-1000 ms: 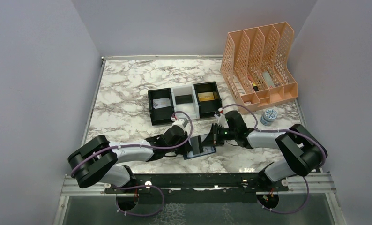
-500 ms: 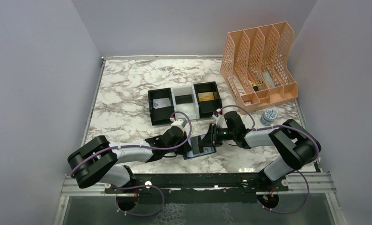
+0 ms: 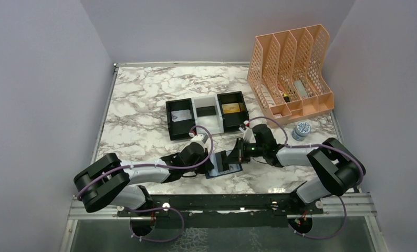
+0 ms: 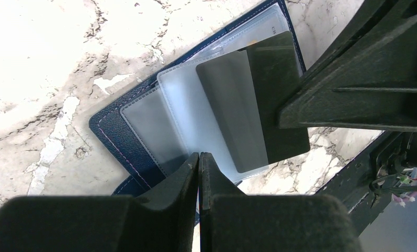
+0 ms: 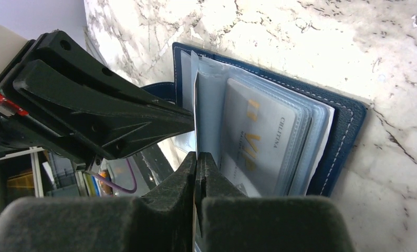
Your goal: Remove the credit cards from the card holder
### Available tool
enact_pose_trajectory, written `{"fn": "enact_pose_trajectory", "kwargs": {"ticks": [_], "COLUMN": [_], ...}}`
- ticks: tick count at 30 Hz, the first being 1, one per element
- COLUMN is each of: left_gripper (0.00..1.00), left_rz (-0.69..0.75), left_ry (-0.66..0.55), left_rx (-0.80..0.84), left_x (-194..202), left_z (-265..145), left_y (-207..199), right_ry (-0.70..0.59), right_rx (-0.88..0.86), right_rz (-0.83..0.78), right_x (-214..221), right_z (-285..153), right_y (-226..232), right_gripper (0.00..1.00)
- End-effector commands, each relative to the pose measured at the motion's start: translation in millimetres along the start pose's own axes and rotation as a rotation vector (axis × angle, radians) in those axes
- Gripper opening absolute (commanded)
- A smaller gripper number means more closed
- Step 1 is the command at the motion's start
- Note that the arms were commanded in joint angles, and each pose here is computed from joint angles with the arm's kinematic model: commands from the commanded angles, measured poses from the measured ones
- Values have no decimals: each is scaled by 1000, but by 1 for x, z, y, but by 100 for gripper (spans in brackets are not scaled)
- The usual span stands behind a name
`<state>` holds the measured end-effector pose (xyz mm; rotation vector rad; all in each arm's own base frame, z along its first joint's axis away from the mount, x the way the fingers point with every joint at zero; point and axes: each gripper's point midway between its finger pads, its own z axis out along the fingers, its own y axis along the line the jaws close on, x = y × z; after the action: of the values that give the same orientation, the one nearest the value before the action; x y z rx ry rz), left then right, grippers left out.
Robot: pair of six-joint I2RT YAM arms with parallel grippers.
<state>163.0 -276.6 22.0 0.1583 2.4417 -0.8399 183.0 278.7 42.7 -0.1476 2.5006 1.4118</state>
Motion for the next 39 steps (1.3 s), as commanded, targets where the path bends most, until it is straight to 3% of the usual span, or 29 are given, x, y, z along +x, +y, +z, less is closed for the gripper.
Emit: {"fn": "enact_pose_trajectory", "kwargs": {"ticks": [1, 14, 19, 26, 31, 35, 39], "left_gripper": [9, 9, 9, 8, 8, 8, 8], "left_rz": [21, 36, 35, 34, 29, 27, 27], "left_ry": [63, 58, 56, 61, 52, 45, 48], "left_rx": [-122, -110, -107, -110, -111, -114, -117], "left_x": [23, 19, 18, 20, 19, 18, 19], "left_z": [-4, -2, -3, -2, -5, -6, -6], "left_y": [36, 30, 30, 31, 31, 33, 34], "right_ry": [-36, -31, -21, -22, -43, -37, -32], "right_rx": [63, -41, -51, -30, 26, 20, -9], "right_rz": [-19, -5, 13, 16, 8, 0, 4], "right_x": [-2, -5, -4, -3, -5, -2, 0], "right_z": [-7, 5, 11, 10, 5, 1, 0], "right_y": [-10, 0, -5, -8, -14, -11, -6], "right_gripper": [1, 25, 23, 7, 6, 12, 4]}}
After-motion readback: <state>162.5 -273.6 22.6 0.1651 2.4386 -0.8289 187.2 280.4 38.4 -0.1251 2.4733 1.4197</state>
